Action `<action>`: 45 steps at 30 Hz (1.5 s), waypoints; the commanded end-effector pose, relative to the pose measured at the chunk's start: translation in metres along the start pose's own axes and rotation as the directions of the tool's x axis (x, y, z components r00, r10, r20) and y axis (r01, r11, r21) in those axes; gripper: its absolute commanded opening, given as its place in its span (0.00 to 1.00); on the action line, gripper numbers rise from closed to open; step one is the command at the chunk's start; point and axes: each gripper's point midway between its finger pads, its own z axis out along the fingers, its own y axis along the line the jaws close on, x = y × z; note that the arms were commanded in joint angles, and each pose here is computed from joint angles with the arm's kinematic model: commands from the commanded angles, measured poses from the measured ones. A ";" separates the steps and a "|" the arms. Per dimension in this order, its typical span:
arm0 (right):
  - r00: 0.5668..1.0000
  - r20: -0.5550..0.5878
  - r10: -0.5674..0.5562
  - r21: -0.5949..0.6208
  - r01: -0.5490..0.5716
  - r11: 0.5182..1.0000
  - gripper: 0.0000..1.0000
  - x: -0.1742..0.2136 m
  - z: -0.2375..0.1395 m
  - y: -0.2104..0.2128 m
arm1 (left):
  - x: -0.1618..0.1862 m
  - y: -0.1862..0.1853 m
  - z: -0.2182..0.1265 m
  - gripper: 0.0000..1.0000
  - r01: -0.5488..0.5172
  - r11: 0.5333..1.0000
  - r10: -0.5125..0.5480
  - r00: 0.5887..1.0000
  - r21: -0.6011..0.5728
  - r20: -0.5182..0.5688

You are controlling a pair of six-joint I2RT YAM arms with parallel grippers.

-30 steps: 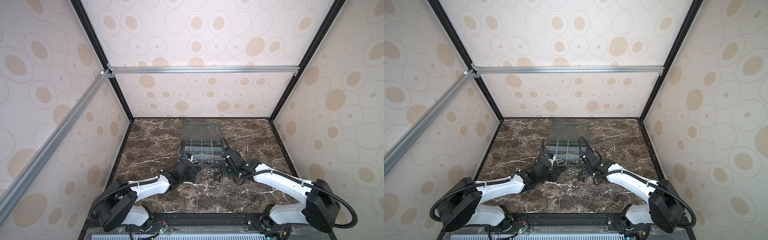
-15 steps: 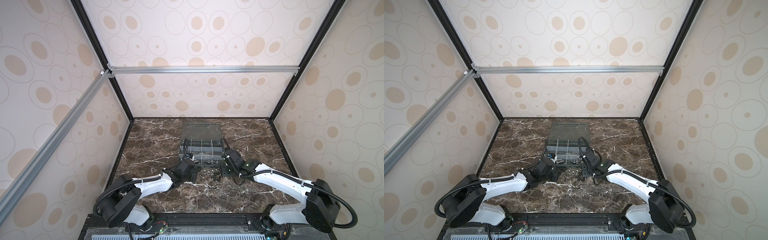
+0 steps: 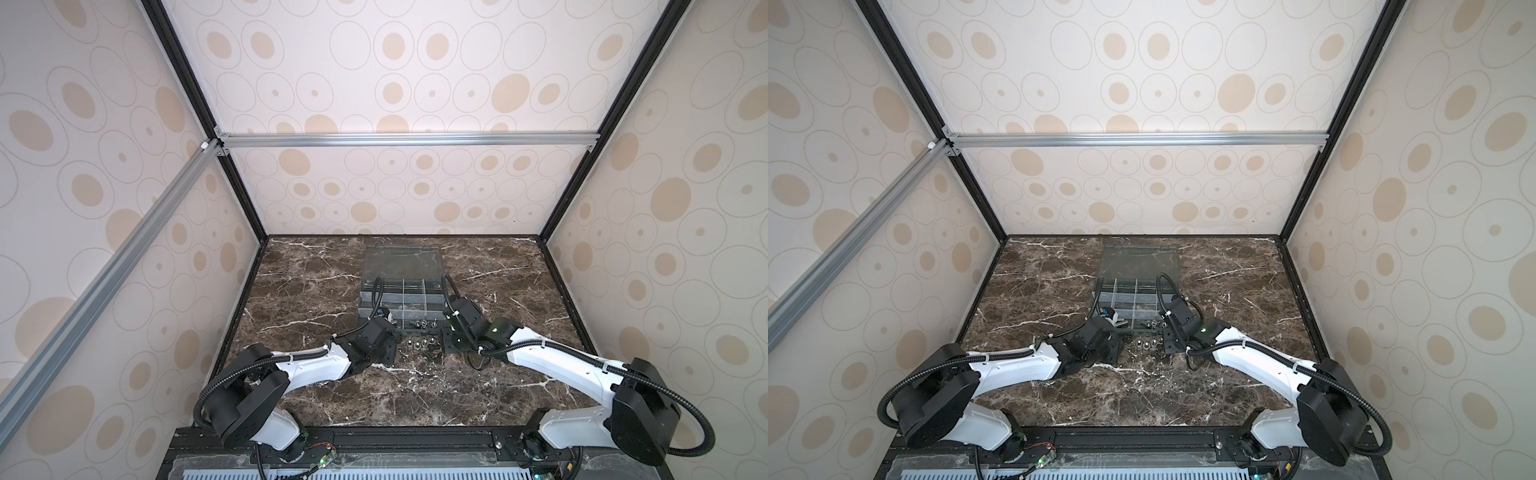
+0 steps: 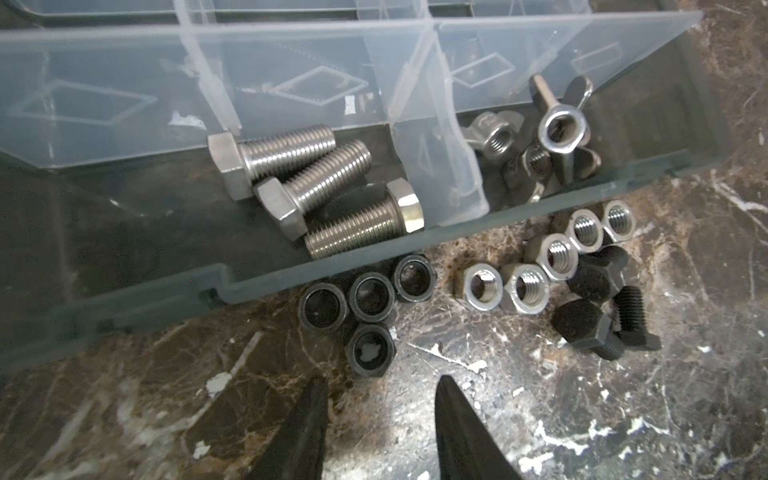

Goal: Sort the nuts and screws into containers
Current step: 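Extend the left gripper forward over the pile of nuts and bolts, then lower the left gripper onto a black hex nut and close on it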

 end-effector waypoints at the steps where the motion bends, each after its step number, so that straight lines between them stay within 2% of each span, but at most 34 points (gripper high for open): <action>1: 1.000 -0.010 0.020 0.000 -0.020 1.000 0.52 0.000 -0.002 -0.001 | -0.012 -0.005 -0.002 0.42 -0.026 1.000 0.026 0.999 -0.011 0.027; 8: 0.999 0.020 0.039 0.011 -0.039 0.999 0.53 0.005 -0.009 -0.010 | -0.011 -0.003 0.002 0.42 -0.040 0.999 0.040 0.999 -0.029 0.013; 25: 0.999 0.002 0.035 0.013 -0.035 0.999 0.53 0.009 -0.004 -0.011 | -0.003 0.002 0.016 0.41 -0.062 0.995 0.060 0.998 -0.072 -0.025; 45: 0.999 -0.009 0.036 0.017 -0.036 0.999 0.53 0.010 -0.002 -0.010 | 0.005 0.003 0.033 0.33 -0.086 0.992 0.080 0.995 -0.097 -0.063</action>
